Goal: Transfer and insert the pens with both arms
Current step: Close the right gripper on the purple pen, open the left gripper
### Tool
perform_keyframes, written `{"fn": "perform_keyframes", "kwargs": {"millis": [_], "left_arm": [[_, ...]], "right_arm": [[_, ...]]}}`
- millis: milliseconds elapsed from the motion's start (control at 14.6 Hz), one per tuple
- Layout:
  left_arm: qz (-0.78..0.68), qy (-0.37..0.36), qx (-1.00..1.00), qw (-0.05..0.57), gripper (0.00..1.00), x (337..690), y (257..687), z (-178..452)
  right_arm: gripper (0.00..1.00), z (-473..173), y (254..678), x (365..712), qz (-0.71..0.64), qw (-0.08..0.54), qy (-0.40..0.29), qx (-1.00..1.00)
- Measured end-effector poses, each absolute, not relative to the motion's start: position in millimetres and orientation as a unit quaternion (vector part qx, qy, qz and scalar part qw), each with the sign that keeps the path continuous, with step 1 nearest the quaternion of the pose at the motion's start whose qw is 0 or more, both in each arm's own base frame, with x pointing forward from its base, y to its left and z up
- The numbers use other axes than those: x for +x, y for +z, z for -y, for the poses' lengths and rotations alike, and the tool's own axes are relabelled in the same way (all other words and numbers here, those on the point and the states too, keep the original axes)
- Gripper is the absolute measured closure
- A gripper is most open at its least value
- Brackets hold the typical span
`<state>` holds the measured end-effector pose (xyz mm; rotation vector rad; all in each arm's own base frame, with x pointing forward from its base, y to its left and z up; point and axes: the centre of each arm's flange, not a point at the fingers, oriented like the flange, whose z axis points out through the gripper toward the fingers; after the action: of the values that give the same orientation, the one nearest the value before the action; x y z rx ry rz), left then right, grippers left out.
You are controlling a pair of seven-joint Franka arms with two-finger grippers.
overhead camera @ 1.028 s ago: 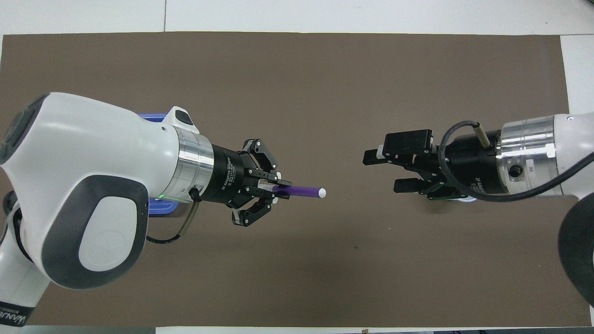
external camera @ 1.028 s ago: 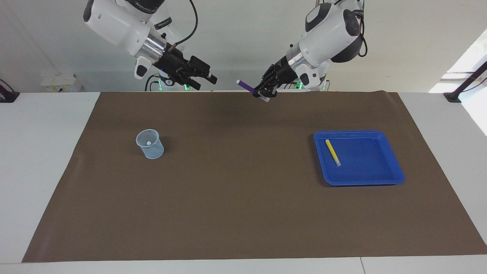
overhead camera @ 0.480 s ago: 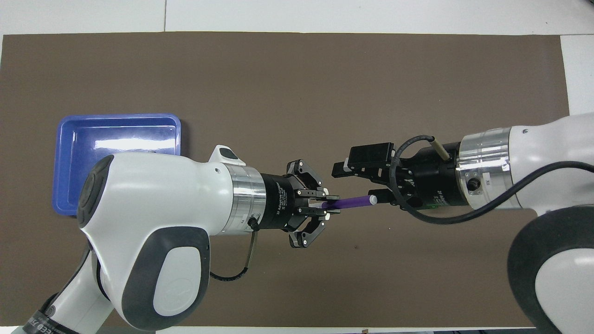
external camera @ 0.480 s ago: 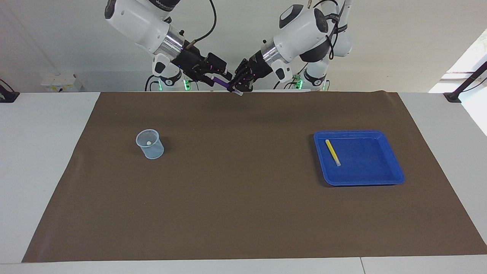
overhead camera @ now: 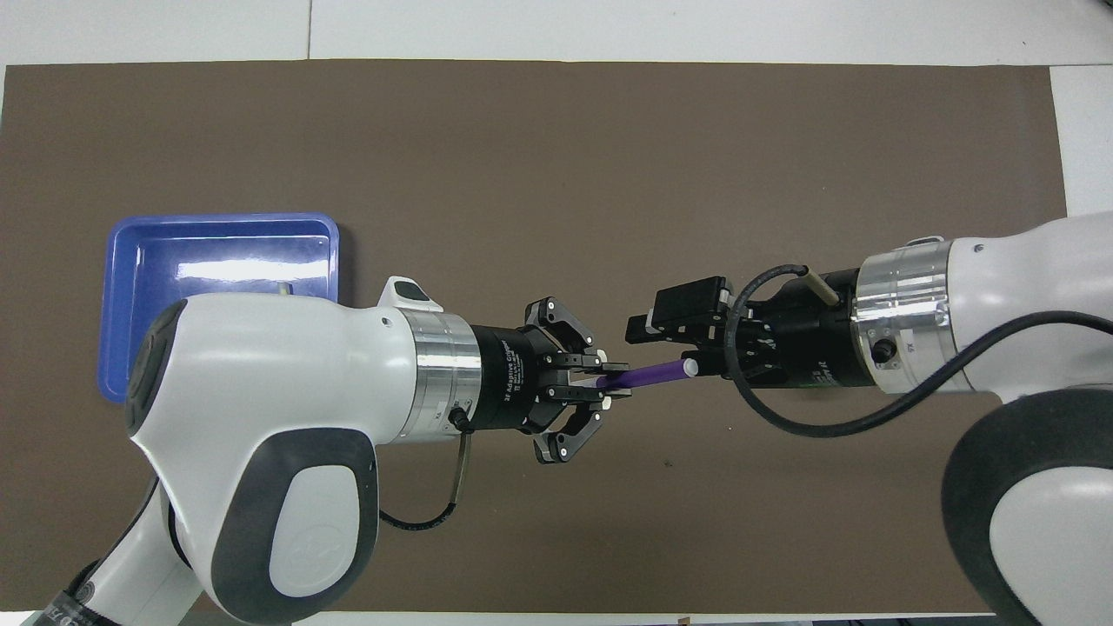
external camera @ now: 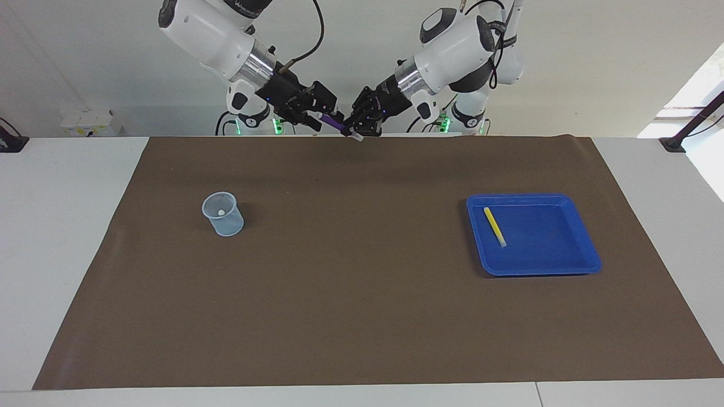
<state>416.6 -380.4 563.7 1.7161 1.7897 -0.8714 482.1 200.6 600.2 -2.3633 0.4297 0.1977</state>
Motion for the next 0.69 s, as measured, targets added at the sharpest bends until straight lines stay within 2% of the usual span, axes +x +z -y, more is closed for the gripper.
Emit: {"fn": "perform_keyframes", "kwargs": {"millis": [206,548,685], "left_arm": [[-0.664,-0.318,0.625,0.259,0.83,418.8,564.4,379.3],[-0.667,-0.318,0.622,0.261,0.83,419.5,564.6,378.9],[-0.667,-0.318,0.621,0.261,0.83,419.5,564.7,378.9]], "right_arm": [[0.45,-201.6,598.6,479.8,-0.162,0.354,0.085,-0.917],[0.47,-202.0,593.9,474.1,-0.141,0.333,0.098,-0.927],[0.5,-202.0,593.9,474.0,-0.14,0.333,0.097,-0.928]]}}
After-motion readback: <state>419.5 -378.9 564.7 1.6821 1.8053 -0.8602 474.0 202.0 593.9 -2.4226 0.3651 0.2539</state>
